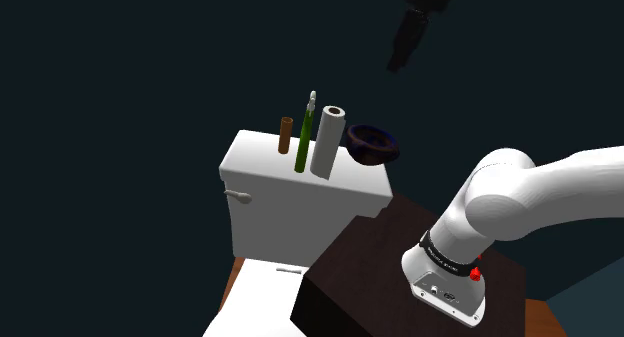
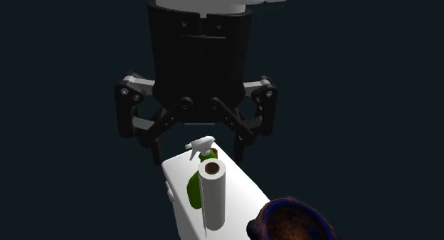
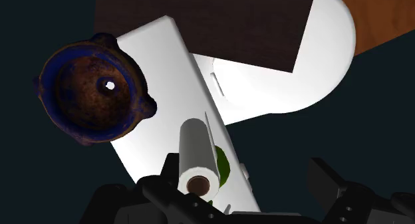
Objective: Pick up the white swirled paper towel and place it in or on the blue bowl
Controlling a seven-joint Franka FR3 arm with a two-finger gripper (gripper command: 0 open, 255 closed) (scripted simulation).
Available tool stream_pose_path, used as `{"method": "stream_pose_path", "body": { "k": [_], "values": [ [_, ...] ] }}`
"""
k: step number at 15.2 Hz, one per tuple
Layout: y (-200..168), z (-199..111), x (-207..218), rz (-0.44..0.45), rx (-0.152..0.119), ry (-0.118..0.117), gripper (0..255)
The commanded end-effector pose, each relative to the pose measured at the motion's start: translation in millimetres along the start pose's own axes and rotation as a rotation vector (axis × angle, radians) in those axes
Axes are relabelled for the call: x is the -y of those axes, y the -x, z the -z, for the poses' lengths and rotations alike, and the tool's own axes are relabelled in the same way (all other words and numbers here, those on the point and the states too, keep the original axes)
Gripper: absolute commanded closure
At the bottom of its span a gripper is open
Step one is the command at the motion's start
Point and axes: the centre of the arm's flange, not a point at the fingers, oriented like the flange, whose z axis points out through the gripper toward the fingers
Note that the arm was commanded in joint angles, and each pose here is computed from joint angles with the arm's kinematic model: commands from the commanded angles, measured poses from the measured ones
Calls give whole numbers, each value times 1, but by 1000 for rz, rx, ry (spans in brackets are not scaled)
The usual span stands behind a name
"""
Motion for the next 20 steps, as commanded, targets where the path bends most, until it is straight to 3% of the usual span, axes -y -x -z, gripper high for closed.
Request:
{"method": "stream_pose_path", "body": {
  "k": [1,13,20],
  "values": [
    [0,0,0,0,0,0,0],
    [-86,-133,-16,-69,19,65,0],
    [-88,-169,-19,-71,20,68,0]
  ]
}}
